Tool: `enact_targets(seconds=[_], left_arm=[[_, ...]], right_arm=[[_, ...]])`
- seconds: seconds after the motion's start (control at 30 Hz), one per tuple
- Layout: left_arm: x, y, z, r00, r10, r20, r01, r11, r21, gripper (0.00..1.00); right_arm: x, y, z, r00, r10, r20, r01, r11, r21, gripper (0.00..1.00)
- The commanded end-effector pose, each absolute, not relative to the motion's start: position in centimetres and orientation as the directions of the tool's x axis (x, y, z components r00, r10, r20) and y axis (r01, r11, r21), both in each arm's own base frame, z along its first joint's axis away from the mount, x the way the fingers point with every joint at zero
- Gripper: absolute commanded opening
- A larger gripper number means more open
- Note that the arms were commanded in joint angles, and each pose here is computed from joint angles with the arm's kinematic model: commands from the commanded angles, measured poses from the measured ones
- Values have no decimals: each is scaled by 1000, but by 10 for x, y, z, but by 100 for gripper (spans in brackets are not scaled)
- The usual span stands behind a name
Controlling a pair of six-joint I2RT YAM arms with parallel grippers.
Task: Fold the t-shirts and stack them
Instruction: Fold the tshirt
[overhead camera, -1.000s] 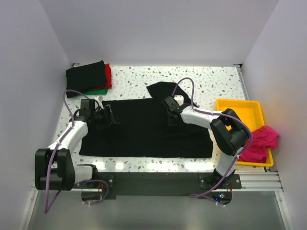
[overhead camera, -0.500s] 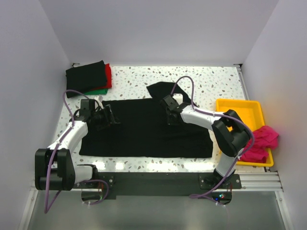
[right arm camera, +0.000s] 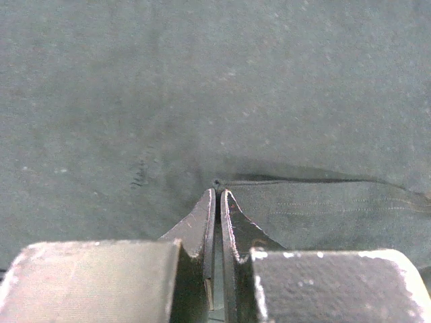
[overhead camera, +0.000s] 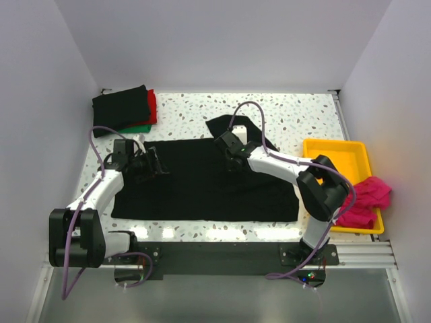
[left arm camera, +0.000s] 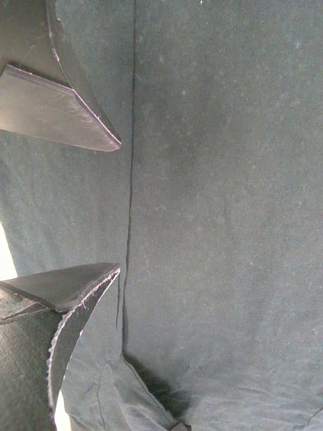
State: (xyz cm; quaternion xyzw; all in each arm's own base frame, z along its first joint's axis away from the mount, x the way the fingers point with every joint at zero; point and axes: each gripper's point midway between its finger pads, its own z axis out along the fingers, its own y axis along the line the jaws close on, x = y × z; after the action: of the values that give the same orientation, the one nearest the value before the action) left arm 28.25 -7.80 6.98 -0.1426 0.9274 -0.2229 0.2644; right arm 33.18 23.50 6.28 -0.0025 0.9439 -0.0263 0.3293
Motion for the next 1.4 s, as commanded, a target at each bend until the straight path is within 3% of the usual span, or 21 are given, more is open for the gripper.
enact_targets(seconds=[0.0, 0.97, 1.37], left_arm=[[286, -81, 75, -813, -353, -463, -98, 867, -489, 72], [283, -83, 71, -821, -341, -458, -103, 878, -468, 72], [282, -86, 70, -824, -331, -460, -96, 882, -461, 72]], right_arm=[[351, 246, 77, -728, -33, -684, 14, 998, -63, 0], [352, 270, 94, -596, -63, -801, -36, 998, -52, 0], [336, 287, 74, -602, -147, -785, -127, 988, -88, 0]])
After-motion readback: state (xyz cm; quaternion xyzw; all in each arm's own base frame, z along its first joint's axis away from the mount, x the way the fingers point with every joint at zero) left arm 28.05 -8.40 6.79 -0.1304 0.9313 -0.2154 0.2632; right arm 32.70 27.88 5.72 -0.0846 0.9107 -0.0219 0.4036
